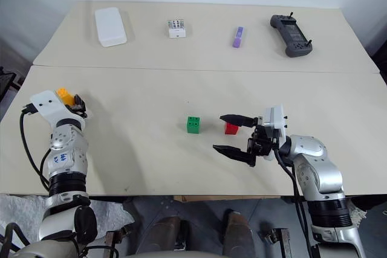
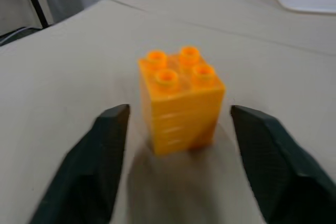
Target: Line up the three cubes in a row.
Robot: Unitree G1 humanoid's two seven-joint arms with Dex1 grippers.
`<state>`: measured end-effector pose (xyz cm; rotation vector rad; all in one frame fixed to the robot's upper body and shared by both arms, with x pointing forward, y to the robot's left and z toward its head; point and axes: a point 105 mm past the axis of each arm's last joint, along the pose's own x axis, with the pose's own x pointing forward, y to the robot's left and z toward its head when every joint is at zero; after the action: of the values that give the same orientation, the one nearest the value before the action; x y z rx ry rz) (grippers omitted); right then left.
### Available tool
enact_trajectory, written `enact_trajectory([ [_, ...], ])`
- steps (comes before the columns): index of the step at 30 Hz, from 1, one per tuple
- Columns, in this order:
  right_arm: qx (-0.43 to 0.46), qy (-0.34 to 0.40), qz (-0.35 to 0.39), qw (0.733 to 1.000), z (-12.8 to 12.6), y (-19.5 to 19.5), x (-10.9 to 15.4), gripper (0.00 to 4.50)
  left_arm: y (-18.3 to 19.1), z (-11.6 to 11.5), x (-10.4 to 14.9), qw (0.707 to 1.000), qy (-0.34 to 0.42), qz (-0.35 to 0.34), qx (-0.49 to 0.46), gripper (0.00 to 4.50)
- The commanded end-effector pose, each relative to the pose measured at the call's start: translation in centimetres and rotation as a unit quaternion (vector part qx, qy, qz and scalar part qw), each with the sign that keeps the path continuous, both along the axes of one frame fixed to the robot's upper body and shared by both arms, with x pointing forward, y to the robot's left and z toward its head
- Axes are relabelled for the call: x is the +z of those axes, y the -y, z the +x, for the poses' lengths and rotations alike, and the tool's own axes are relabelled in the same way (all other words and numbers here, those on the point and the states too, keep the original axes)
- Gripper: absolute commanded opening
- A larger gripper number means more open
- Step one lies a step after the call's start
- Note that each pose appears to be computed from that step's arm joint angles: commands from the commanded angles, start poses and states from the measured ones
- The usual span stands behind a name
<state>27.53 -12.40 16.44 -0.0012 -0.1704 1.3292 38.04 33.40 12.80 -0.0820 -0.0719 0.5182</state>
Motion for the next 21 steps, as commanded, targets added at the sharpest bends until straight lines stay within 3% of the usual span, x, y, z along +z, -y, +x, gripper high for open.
enact_trajectory([
  [1,0.0,0.019,0.007,1.0,-0.1,0.1,0.7,4.5,-0.2,-0.1,1.4,0.999,0.015,0.017,-0.023,1.94],
  [3,-0.006,0.022,0.003,1.0,-0.2,0.4,0.7,4.5,0.3,-0.2,1.6,0.996,0.025,0.007,-0.08,1.46],
  [5,-0.017,0.026,0.003,1.0,-0.1,0.8,1.0,4.5,1.4,-0.2,2.5,0.982,0.064,-0.021,-0.179,1.46],
  [7,-0.032,0.026,-0.004,0.999,-0.2,1.7,1.0,4.5,4.8,-1.6,4.8,0.922,0.104,0.03,-0.371,1.46],
  [9,-0.044,0.024,-0.012,0.999,-0.4,2.5,0.9,4.5,7.0,-3.7,5.3,0.85,0.098,0.094,-0.509,1.46],
  [13,-0.062,0.018,-0.03,0.997,-0.8,3.9,0.4,4.5,8.3,-5.0,4.5,0.749,0.033,0.154,-0.644,1.46],
  [15,-0.072,0.017,-0.039,0.997,-1.0,4.6,0.2,4.5,10.1,-5.4,3.1,0.657,-0.034,0.206,-0.725,1.46],
  [16,-0.076,0.017,-0.04,0.996,-1.0,4.8,0.2,4.5,10.6,-5.2,2.7,0.625,-0.051,0.227,-0.745,1.46],
  [18,-0.079,0.017,-0.04,0.996,-1.1,4.9,0.1,4.5,11.5,-4.6,2.1,0.592,-0.068,0.238,-0.767,1.46],
  [21,-0.082,0.019,-0.04,0.996,-1.3,4.8,0.1,4.5,13.0,-3.6,1.4,0.564,-0.076,0.239,-0.787,1.46],
])
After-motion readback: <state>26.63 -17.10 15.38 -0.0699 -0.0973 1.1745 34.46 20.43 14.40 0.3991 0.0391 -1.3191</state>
